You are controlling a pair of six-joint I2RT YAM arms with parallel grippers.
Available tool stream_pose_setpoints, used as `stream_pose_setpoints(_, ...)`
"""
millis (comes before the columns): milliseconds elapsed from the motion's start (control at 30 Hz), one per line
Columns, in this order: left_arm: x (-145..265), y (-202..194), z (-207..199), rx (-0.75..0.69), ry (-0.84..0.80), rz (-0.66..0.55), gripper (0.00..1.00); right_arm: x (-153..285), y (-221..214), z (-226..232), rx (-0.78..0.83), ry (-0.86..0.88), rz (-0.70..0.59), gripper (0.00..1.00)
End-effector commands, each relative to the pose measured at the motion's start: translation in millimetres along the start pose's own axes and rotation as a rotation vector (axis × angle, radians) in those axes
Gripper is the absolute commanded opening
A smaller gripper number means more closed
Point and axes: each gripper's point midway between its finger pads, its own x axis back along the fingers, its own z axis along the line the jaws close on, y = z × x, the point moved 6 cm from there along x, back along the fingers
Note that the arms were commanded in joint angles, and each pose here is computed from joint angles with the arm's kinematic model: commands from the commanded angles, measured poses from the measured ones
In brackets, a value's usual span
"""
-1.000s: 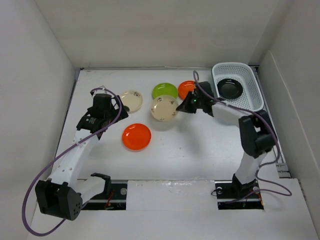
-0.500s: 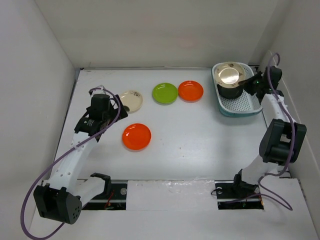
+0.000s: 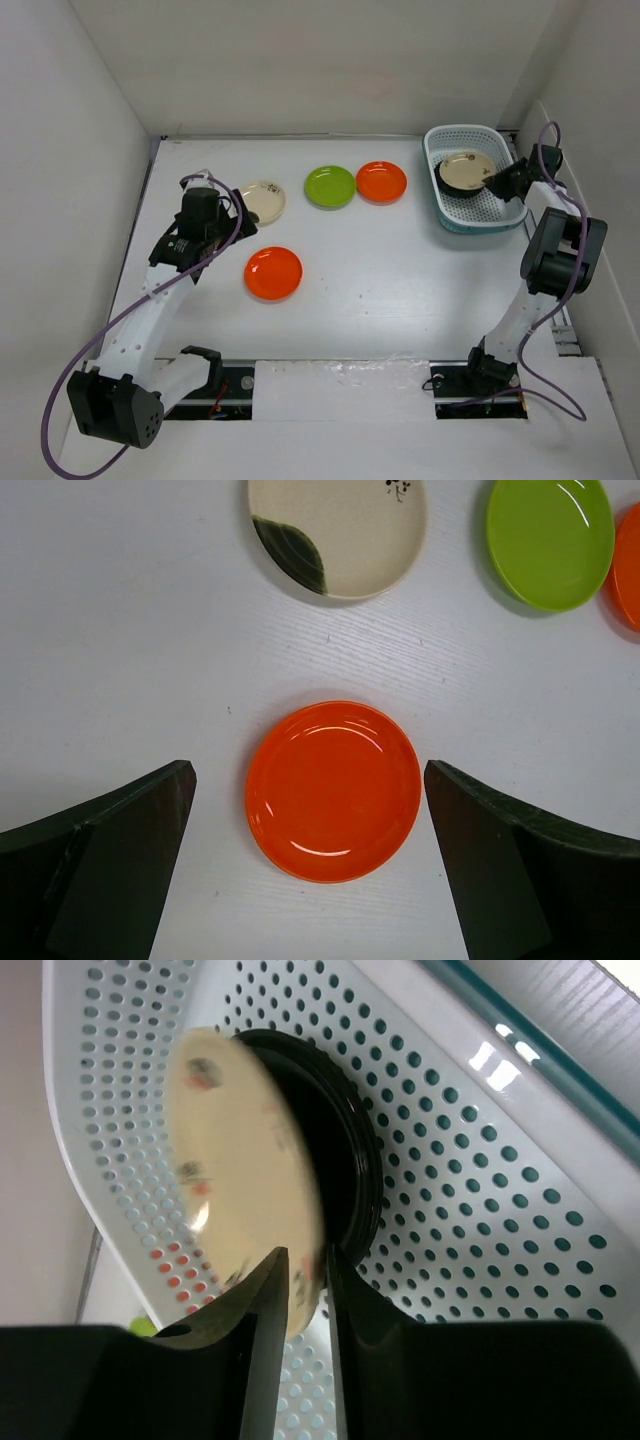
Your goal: Place the plates into the plastic bin on the countertop
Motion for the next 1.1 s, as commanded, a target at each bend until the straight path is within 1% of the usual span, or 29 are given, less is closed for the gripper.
stream_pose_setpoints(0,3,6,-5,-0.006,-0.033,-0.034,1.00,9,15,27,0.018,0.083,-0.036,0.30)
stream_pose_setpoints(67,1,5,-5,-0.007,-0.037,-0.021,1.00,16,15,36,0.030,0.104,-0.044,0.47)
stream_pose_setpoints(100,1,5,-5,-0.007,-0.037,-0.021,1.00,21,19,42,0.035,0.118,-0.057,0.60)
stream_pose_setpoints(167,1,5,-5,-0.017,-0.037,-0.022,1.00,41,23,62,0.058,0.171,-0.093,0.71)
stream_pose_setpoints(200,1,5,-5,-0.017,-0.037,-0.022,1.00,48,21,71,0.070,0.187,-0.104,0.92)
stream_pose_setpoints(233,1,5,-5,-0.017,-0.037,-0.022,1.00,66,21,84,0.085,0.223,-0.125,1.00)
stream_pose_setpoints(267,1,5,-5,-0.017,-0.037,-0.022,1.00,76,19,94,0.098,0.243,-0.140,1.00)
stream_pose_setpoints(333,0,6,-4,-0.016,-0.027,-0.027,1.00,94,-3,120,0.163,0.301,-0.132,1.00)
stream_pose_setpoints(367,2,8,-3,-0.004,-0.017,-0.043,1.00,116,-12,136,0.212,0.348,-0.154,1.00)
stream_pose_setpoints(400,2,8,1,0.007,0.017,-0.050,1.00,128,-25,151,0.249,0.390,-0.146,1.00)
stream_pose_setpoints(433,2,7,4,0.015,0.038,-0.052,1.00,133,-66,166,0.307,0.417,-0.086,1.00)
stream_pose_setpoints(467,2,8,5,0.015,0.053,-0.061,1.00,148,-87,178,0.353,0.465,-0.061,1.00)
stream_pose_setpoints(533,3,11,10,0.039,0.105,-0.080,1.00,155,-135,190,0.433,0.529,0.027,1.00)
stream_pose_setpoints(567,-1,9,13,0.052,0.136,-0.068,1.00,160,-179,198,0.481,0.591,0.109,1.00)
stream_pose_setpoints(600,-2,9,15,0.056,0.160,-0.059,1.00,156,-202,198,0.480,0.598,0.161,1.00)
stream_pose_setpoints(633,-8,11,24,0.076,0.200,-0.050,1.00,154,-224,200,0.491,0.625,0.210,0.98)
stream_pose_setpoints(667,-8,13,28,0.090,0.206,-0.049,1.00,158,-256,208,0.511,0.667,0.264,0.96)
stream_pose_setpoints(700,-12,13,32,0.100,0.218,-0.039,1.00,137,-281,202,0.507,0.631,0.326,0.95)
stream_pose_setpoints(733,-12,15,36,0.111,0.230,-0.043,1.00,131,-298,203,0.511,0.633,0.366,0.94)
stream_pose_setpoints(767,-12,15,37,0.120,0.242,-0.051,1.00,127,-316,205,0.515,0.638,0.409,0.92)
stream_pose_setpoints(800,-11,19,36,0.122,0.238,-0.059,1.00,131,-339,218,0.523,0.682,0.437,0.88)
stream_pose_setpoints(833,-9,20,35,0.124,0.233,-0.067,1.00,110,-363,210,0.520,0.634,0.489,0.87)
stream_pose_setpoints(900,-5,22,36,0.126,0.234,-0.083,1.00,108,-390,227,0.521,0.668,0.522,0.85)
stream_pose_setpoints(933,-4,20,37,0.127,0.233,-0.086,1.00,90,-409,218,0.521,0.632,0.567,0.84)
stream_pose_setpoints(1033,-4,21,36,0.120,0.221,-0.088,1.00,81,-430,229,0.498,0.648,0.598,0.82)
stream_pose_setpoints(1067,-4,20,35,0.120,0.212,-0.083,1.00,68,-438,223,0.491,0.621,0.612,0.82)
